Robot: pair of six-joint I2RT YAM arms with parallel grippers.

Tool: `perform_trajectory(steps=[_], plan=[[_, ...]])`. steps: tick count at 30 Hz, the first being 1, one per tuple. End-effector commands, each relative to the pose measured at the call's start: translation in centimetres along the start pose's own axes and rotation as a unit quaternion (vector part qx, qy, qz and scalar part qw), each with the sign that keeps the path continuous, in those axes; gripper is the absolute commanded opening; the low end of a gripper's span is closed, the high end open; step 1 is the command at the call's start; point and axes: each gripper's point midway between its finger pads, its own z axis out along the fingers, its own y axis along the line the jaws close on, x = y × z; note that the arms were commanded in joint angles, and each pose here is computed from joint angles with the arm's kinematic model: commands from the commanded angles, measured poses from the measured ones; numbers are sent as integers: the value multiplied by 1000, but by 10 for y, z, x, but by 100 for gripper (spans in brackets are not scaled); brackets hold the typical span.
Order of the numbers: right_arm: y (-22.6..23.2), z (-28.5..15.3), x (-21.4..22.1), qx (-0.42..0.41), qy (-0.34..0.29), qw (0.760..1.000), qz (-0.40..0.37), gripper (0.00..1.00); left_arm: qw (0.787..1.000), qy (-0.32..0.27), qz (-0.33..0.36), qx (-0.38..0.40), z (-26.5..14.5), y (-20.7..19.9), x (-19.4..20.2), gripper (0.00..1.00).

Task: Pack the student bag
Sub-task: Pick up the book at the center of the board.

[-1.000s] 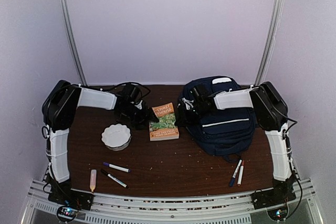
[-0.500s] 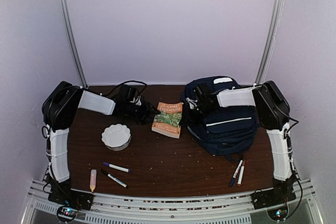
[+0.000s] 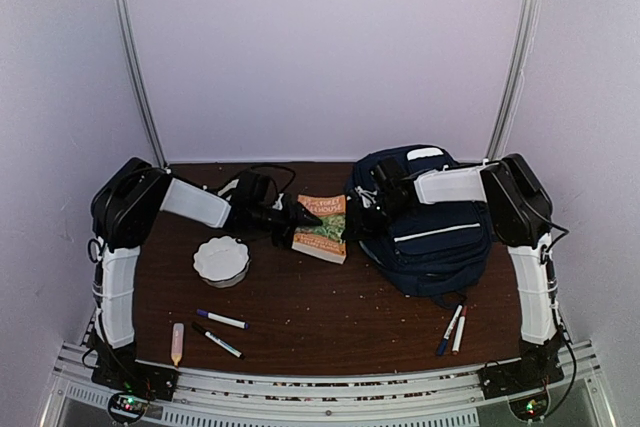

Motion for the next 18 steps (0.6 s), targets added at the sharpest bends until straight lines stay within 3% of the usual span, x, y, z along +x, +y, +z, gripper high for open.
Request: perform_trajectory(steps=[1,10,14,18], plan=[[-66,43,86,95,120,986,64,0,998,58,19,26,10,-24,27,56],[-63,43,87,84,119,987,69,2,997,45,51,22,3,-30,25,41],[-38,29,71,51,96,993,44,22,994,30,98,27,-10,-43,21,33],[28,-15,34,-38,44,998,-24,42,990,22,142,-5,-28,-42,19,21]])
